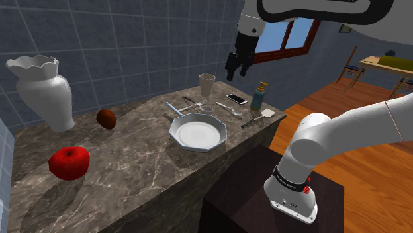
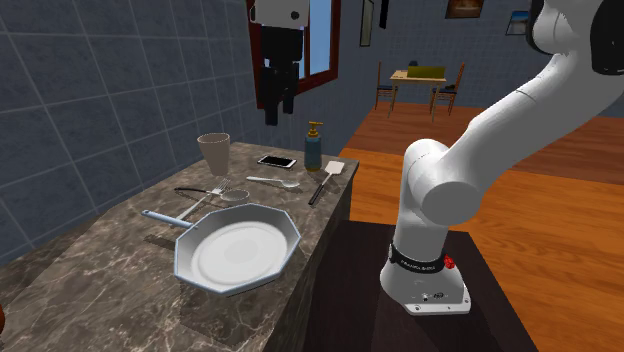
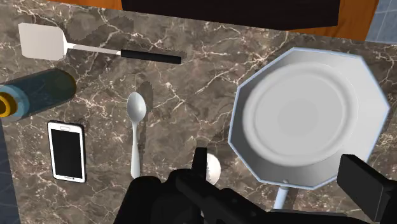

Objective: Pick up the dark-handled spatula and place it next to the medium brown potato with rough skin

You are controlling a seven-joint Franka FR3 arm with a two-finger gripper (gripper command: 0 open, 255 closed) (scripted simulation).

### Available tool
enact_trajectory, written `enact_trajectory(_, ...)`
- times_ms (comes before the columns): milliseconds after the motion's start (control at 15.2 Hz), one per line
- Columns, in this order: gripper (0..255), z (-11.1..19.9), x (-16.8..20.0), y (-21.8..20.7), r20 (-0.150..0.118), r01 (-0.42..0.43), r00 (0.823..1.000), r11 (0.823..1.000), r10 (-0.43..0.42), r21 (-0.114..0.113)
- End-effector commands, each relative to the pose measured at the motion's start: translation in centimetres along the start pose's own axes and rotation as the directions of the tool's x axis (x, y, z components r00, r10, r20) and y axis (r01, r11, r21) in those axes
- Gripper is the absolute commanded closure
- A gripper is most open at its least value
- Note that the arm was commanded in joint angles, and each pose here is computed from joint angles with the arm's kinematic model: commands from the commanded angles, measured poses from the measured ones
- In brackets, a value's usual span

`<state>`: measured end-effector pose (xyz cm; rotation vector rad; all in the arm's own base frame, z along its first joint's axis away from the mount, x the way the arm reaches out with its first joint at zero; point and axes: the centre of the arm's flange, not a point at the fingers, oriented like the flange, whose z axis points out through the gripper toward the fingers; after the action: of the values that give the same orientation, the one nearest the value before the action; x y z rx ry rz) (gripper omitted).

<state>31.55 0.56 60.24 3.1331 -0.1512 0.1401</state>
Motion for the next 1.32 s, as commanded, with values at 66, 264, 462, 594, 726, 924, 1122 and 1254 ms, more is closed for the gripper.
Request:
enact_trajectory(66, 0, 0.8, -0.9, 0.7, 0.001, 0.053, 0.999, 0.999, -0.053, 0.004)
enact_trajectory(264, 0, 3.1, -3.2, 3.0, 0.001, 0.212, 0.977, 0.977, -0.212, 0.017)
enact_trajectory(462, 0, 5.4, -5.1, 5.7, 0.0, 0.365, 0.931, 0.931, -0.365, 0.029)
enact_trajectory(594, 0, 7.0, -6.2, 7.6, -0.002, 0.462, 0.887, 0.886, -0.462, 0.037)
enact_trajectory(726, 0, 8.6, -7.0, 9.6, -0.005, 0.554, 0.832, 0.832, -0.554, 0.045)
enact_trajectory(924, 0, 11.0, -7.9, 12.7, -0.011, 0.679, 0.734, 0.732, -0.68, 0.056)
enact_trajectory(1122, 0, 13.4, -8.2, 15.9, -0.018, 0.787, 0.616, 0.614, -0.788, 0.066)
enact_trajectory(1254, 0, 15.1, -8.2, 18.0, -0.024, 0.848, 0.528, 0.526, -0.849, 0.072)
